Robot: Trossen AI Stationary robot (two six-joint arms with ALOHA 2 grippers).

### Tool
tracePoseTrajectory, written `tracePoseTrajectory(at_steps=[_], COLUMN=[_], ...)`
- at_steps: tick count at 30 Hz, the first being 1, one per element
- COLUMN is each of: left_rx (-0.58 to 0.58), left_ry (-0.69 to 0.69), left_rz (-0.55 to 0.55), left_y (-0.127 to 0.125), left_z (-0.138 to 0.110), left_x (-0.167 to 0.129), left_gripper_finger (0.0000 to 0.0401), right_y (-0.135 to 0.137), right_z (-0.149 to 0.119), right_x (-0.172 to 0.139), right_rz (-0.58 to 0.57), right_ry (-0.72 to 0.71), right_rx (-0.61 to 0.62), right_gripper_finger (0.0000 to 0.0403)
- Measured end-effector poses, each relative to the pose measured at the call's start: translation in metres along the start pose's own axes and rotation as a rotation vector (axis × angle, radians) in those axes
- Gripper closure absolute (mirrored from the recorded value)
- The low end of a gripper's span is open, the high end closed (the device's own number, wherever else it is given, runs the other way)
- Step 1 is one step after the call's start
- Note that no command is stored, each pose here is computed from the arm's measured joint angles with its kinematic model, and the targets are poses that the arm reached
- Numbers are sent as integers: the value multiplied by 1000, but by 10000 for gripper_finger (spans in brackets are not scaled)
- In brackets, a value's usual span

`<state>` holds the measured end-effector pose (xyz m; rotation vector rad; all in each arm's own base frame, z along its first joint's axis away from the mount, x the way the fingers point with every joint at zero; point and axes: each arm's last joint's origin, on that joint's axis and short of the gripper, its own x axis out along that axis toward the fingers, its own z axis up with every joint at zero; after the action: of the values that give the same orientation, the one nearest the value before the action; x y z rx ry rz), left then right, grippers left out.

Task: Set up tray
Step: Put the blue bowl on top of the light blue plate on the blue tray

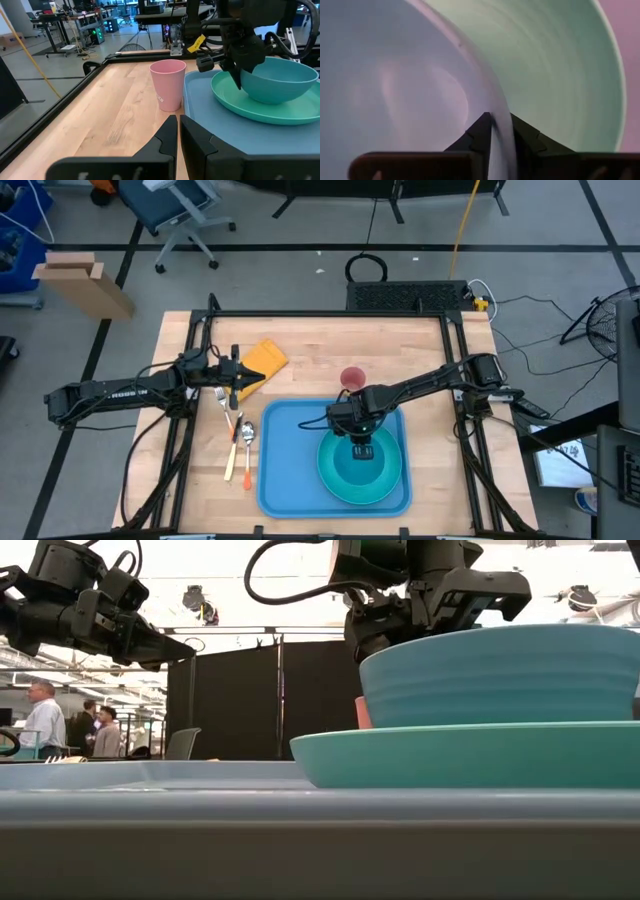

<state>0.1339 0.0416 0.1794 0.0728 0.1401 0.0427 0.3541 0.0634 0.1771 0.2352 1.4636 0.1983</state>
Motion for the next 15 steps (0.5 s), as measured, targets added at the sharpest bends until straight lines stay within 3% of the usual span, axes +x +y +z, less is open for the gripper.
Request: tracePoseTrajectory(at_steps=[15], left_rx=[-4], left_ry=[0], left_rz=[-1], left_y=[0], left_z=[0], left_x=[0], left_gripper_finger=[377], right_y=[3], right_z=[-4], right_x=[-12], right_rz=[7], right_ry=[-12], right_rx=[-6], right_gripper_finger=[267])
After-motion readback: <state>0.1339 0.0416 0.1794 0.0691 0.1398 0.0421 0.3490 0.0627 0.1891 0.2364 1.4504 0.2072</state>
